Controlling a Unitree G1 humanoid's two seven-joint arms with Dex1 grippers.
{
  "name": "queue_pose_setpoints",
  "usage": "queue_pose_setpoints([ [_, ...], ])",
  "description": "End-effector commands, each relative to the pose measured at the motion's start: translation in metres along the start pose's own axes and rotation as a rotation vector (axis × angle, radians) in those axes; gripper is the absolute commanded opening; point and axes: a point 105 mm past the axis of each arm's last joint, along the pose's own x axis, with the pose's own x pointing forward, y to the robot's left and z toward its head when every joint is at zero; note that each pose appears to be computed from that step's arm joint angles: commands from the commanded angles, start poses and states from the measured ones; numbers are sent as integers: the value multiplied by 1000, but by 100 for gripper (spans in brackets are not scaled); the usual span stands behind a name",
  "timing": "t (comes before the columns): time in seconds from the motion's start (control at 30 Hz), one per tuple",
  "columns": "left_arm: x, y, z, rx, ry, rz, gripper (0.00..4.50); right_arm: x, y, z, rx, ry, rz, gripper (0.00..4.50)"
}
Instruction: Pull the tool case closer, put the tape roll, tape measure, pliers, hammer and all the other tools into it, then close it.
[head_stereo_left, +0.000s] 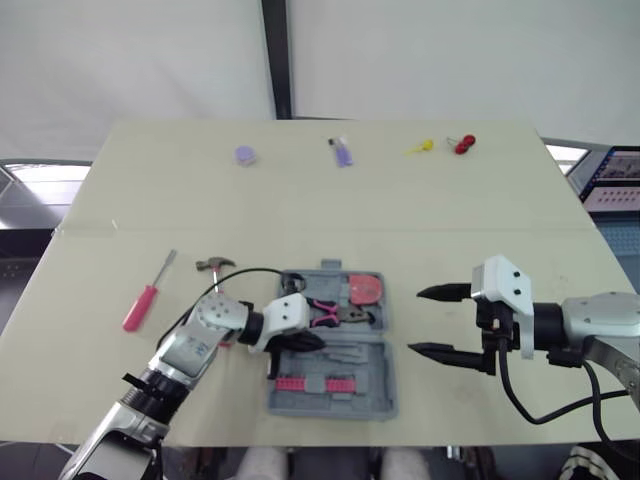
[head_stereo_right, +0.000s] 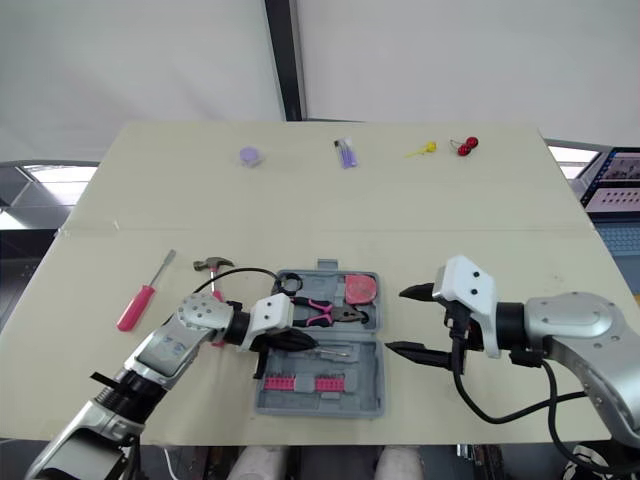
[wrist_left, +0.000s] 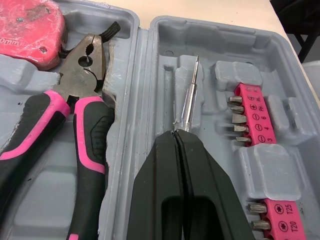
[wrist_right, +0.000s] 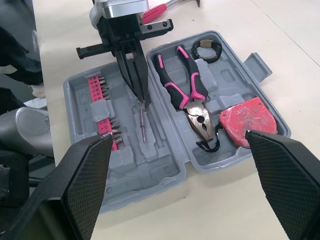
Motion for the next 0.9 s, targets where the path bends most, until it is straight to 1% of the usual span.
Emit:
queue_pose_setpoints([
  [0.03, 4, -2, 4, -10, -23, -15, 6, -3, -1, 6, -33, -7, -9, 450],
  [0.17, -1, -1, 17, -40, -97, -15, 6, -3, -1, 7, -32, -10, -8, 450],
  [0.23, -4, -2, 19, -51, -109, -23, 6, -3, 0, 7, -30, -11, -8, 450],
  [0.5, -3, -12, 5, -43, -36, -71, 6, -2, -1, 7, -33, -13, -10, 450],
  [0.9, 2, -6, -2, -28, -5, -33, 6, -3, -1, 7, -33, -11, -11, 450],
])
